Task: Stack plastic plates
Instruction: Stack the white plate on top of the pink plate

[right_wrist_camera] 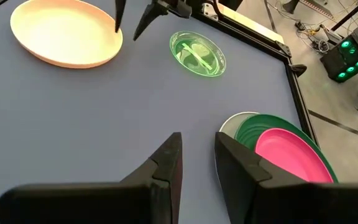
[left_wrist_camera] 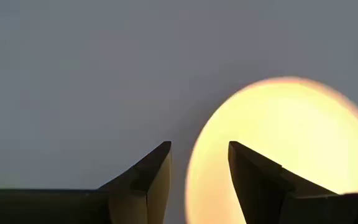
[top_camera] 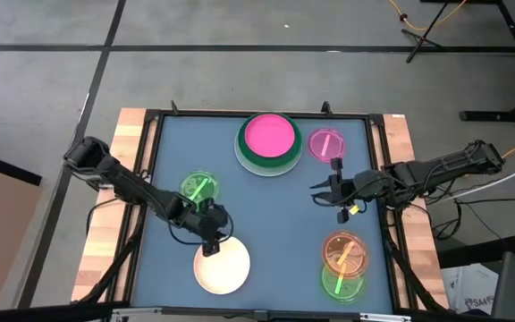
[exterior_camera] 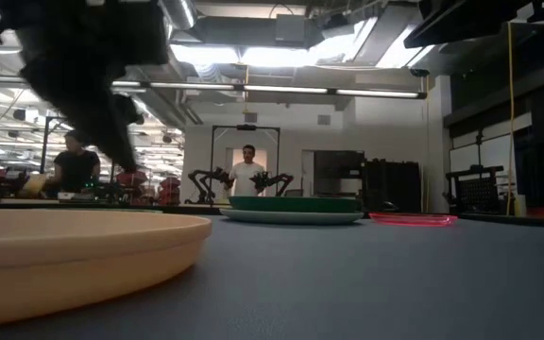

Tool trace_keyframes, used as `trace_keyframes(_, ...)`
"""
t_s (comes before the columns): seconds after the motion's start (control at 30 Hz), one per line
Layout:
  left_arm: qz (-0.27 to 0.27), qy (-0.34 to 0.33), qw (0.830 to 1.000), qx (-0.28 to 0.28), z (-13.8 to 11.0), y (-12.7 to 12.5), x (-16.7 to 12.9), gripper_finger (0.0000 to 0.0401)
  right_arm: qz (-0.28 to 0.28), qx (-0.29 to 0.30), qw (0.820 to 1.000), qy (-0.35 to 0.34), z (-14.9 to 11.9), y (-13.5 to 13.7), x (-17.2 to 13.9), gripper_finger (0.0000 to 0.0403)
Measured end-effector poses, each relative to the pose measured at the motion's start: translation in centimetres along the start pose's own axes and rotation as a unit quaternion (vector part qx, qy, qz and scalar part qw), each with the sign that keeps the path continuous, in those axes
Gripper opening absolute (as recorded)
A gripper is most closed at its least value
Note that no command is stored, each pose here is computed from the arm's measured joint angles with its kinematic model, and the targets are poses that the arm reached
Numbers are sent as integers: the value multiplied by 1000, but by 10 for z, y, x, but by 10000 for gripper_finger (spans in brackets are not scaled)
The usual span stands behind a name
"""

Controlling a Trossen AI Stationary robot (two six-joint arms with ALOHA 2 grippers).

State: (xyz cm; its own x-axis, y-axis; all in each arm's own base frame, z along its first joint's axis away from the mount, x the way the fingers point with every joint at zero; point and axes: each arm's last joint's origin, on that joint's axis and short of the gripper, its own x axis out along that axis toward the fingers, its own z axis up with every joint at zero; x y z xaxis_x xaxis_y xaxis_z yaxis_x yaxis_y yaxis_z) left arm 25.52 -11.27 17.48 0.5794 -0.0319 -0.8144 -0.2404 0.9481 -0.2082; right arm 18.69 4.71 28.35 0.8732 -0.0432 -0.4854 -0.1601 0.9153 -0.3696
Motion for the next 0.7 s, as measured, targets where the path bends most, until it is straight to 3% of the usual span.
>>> trace_keyframes(0.7,25,66,994,-79,-42,-13,3,153,1,-2,1000,4,-1,0,0,85)
